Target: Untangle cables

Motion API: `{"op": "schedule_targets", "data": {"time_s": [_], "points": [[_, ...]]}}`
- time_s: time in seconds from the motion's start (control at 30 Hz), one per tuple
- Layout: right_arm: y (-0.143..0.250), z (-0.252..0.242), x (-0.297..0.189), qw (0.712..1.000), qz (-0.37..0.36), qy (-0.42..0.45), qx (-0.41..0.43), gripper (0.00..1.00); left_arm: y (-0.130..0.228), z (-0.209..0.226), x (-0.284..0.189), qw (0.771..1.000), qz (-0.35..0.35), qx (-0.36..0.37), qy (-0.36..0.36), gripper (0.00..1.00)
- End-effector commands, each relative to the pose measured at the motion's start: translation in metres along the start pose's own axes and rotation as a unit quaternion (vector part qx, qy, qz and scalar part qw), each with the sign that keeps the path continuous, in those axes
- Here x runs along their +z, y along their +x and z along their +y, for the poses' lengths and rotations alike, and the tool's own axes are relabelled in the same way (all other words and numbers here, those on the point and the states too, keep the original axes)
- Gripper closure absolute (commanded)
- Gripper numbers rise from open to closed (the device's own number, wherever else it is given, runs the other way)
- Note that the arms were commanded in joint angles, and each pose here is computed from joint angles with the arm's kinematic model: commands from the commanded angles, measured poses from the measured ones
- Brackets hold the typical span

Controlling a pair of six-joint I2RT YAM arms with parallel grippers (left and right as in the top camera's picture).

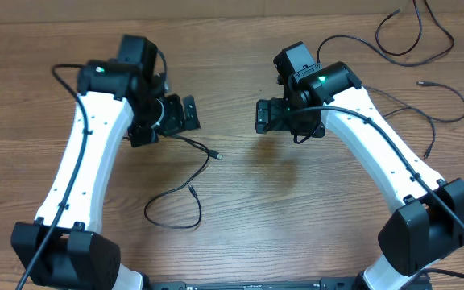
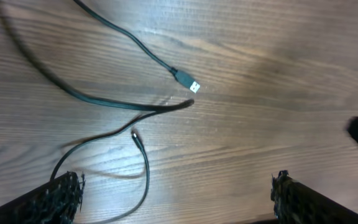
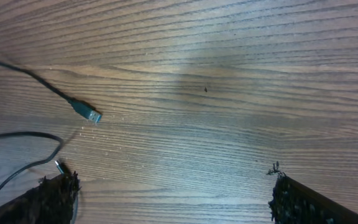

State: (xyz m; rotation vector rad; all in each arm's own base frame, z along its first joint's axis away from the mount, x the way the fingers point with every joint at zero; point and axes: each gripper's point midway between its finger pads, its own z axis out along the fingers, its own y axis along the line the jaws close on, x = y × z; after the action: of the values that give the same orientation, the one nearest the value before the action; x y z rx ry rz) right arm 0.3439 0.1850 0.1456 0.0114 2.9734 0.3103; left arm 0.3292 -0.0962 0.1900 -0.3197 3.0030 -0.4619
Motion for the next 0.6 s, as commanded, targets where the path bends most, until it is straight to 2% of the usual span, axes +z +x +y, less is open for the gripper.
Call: {"op": "schedule_targets", "data": {"time_s": [0.0,0.1,0.2,0.57], "points": [[0.002,0.004,0.000,1.000,0.003,-0.010,0.001,0.00,-0.011,-0.004,-0.033,0.999,-0.042,0.012,0.007,0.00],[0.004,0.009,0.000,1.000,0.010,-0.024,0.000,0.00,-0.022,0.011,-0.040,0.997,-0.070,-0.004,-0.030,0.00],[0.005,0.010,0.000,1.000,0.013,-0.028,0.000,0.00,-0.029,0.032,-0.044,0.992,-0.089,-0.053,-0.069,0.00],[0.003,0.032,-0.002,0.996,0.015,-0.086,-0.006,0.00,-0.011,0.039,-0.043,0.995,-0.049,-0.053,-0.073,0.00]]}}
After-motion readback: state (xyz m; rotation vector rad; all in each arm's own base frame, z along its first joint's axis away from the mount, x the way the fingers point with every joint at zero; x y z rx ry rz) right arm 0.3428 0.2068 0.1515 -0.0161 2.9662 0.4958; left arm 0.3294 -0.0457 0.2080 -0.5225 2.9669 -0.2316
